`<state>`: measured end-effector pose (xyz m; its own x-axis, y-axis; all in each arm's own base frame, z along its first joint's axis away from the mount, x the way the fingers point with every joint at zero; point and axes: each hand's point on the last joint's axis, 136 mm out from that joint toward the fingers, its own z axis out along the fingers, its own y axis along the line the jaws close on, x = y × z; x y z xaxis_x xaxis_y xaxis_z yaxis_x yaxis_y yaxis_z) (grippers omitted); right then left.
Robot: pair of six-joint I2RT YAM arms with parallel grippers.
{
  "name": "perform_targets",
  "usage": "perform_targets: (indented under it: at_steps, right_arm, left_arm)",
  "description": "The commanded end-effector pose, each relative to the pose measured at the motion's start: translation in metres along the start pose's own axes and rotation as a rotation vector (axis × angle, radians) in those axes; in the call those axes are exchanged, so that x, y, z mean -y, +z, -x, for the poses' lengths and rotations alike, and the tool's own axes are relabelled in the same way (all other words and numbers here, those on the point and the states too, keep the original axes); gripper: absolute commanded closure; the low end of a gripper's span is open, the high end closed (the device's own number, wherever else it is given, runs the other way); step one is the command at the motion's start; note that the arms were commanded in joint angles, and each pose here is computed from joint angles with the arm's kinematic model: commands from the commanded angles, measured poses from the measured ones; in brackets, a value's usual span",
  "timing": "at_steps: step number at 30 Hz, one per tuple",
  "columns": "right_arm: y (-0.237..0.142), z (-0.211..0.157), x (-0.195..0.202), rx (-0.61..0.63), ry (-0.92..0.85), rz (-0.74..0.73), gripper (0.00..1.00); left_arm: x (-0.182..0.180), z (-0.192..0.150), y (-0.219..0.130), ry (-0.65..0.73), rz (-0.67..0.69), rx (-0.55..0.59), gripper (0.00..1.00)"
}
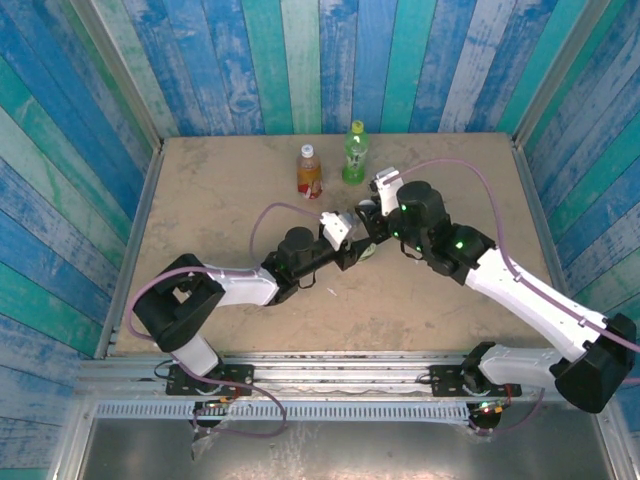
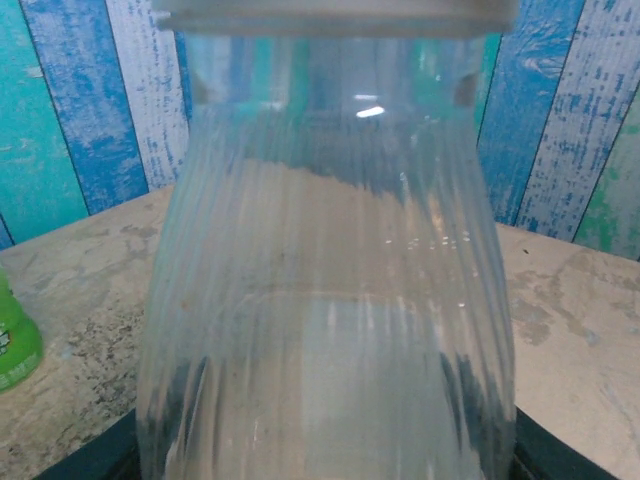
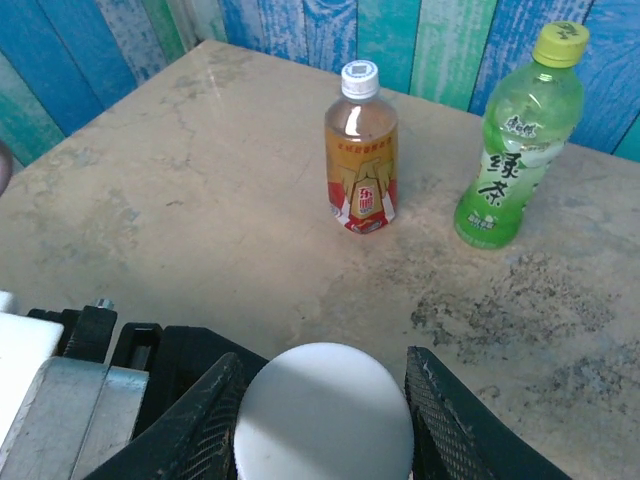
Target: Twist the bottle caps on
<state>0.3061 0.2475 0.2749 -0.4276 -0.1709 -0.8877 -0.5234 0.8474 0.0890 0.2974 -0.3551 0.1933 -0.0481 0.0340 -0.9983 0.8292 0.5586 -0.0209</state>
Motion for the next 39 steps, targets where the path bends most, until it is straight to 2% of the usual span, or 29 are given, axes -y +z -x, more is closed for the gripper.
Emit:
perform_targets:
  at_steps: [1, 3, 4, 7, 10, 17, 21, 32, 39]
  right_arm:
    - [-0.003, -0.014, 0.026, -0.057, -0.011, -0.126, 0.79]
    - [-0.009, -0.005, 0.013, -0.031, -0.096, -0.044, 0.57]
    - [-0.012, -0.003, 0.008, -0.027, -0.126, -0.017, 0.50]
    - [-0.030, 0.005, -0.005, 0.005, -0.221, 0.099, 0.40]
    - [-0.049, 0.004, -0.025, 0.040, -0.258, 0.284, 0.37]
    - [-0.071, -0.006, -0.063, 0.056, -0.370, 0.543, 0.37]
    - [-0.070, -0.009, -0.070, 0.041, -0.375, 0.593, 0.38]
    - [-0.061, -0.021, -0.080, -0.018, -0.372, 0.671, 0.44]
    - [-0.056, -0.022, -0.080, -0.037, -0.364, 0.673, 0.67]
  left_arm:
    - [-0.022, 0.029, 0.002, 0.016, 0.115, 0.098, 0.54]
    - [-0.025, 0.023, -0.001, 0.005, 0.098, 0.065, 0.53]
    - [-0.025, 0.020, -0.004, 0.000, 0.072, 0.057, 0.53]
    - [-0.015, 0.014, -0.015, -0.007, -0.064, 0.040, 0.52]
    - [-0.007, 0.016, -0.033, 0.001, -0.159, 0.066, 0.52]
    - [0.044, 0.023, -0.063, 0.092, -0.487, 0.064, 0.50]
    - [0.057, 0.024, -0.071, 0.101, -0.575, 0.060, 0.51]
    - [0.061, 0.022, -0.070, 0.086, -0.612, 0.049, 0.52]
    - [0.056, 0.017, -0.066, 0.082, -0.582, 0.034, 0.52]
